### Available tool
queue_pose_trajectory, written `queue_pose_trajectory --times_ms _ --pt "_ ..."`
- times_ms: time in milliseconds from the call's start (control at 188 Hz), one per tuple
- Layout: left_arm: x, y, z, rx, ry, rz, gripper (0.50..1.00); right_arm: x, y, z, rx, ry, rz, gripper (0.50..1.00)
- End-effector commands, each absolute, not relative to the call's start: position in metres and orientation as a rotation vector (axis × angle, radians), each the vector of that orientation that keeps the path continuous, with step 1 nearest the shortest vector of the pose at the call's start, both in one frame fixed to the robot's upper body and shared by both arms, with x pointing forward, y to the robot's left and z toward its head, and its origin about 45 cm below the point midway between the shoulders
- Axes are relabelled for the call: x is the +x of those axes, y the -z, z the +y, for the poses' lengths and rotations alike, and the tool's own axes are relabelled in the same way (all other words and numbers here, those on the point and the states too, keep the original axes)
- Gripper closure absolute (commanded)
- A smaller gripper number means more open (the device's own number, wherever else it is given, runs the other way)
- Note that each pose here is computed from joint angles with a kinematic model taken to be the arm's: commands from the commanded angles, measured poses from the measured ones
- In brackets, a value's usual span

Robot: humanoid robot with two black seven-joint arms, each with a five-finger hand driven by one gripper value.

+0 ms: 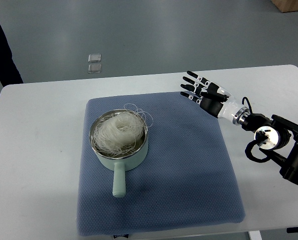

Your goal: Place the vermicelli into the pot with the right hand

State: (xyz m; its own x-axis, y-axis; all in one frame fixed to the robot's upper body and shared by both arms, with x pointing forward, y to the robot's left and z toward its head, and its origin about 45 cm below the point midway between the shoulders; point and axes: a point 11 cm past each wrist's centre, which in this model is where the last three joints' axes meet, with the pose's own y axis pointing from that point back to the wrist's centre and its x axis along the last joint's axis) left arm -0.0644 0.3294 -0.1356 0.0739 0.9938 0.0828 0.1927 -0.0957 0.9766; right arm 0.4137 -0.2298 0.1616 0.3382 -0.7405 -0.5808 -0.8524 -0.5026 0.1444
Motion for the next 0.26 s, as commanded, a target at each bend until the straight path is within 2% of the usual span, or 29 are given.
queue_pose_trajectory --times_ms 0,250 --pt "-0.0644 0.1356 0.3294 1.452 -1.126 1.259 0.5 0.4125 -0.1593 -0.2309 -2.412 -0.9 1.458 0.574" --pt "-0.0644 0.1356 0.3294 1.452 -1.126 1.259 0.5 0.4098 -0.1544 -0.2351 -2.407 -0.911 1.478 0.574"
